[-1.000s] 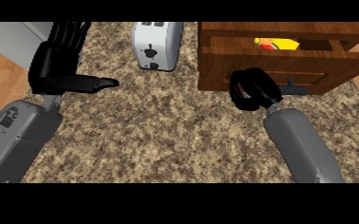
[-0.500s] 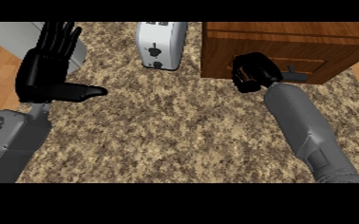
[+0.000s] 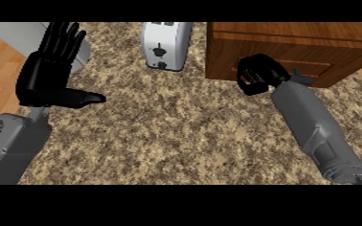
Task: Pick up the cup, place it into the drawer and close the drawer
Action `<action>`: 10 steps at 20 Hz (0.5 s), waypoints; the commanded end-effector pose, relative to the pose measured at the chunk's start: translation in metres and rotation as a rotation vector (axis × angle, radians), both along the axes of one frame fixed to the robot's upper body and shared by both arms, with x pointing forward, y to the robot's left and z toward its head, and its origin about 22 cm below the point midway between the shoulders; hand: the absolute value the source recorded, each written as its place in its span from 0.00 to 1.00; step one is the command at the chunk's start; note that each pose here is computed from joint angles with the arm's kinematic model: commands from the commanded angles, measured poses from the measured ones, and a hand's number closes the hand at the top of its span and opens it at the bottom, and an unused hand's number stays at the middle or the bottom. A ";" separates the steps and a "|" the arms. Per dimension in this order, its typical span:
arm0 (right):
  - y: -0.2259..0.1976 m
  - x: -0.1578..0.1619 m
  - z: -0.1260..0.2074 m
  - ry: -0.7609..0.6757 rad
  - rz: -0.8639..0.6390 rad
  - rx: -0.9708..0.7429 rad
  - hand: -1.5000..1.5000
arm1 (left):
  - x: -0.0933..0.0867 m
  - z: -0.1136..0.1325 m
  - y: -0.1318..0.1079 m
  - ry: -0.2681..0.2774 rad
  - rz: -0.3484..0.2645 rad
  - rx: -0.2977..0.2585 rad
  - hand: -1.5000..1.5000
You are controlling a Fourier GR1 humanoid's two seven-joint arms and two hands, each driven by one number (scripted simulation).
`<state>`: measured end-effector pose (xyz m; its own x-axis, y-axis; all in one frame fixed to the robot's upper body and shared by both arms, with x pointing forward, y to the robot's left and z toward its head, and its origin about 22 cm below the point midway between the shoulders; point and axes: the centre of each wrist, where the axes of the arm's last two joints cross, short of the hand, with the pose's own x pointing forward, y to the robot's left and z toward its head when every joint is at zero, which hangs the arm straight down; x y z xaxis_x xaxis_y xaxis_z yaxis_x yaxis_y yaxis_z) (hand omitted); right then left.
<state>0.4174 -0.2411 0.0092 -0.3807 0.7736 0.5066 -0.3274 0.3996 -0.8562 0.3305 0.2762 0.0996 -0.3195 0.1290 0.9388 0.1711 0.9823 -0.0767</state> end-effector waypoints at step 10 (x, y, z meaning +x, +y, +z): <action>-0.039 0.025 0.059 -0.073 -0.163 0.042 1.00 | -0.003 -0.022 -0.011 0.018 -0.045 -0.016 0.00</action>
<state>0.4180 -0.2536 0.0110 -0.3996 0.7069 0.5836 -0.3614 0.4635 -0.8090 0.3280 0.2727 0.0859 -0.3057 0.1549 0.9394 0.2077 0.9738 -0.0929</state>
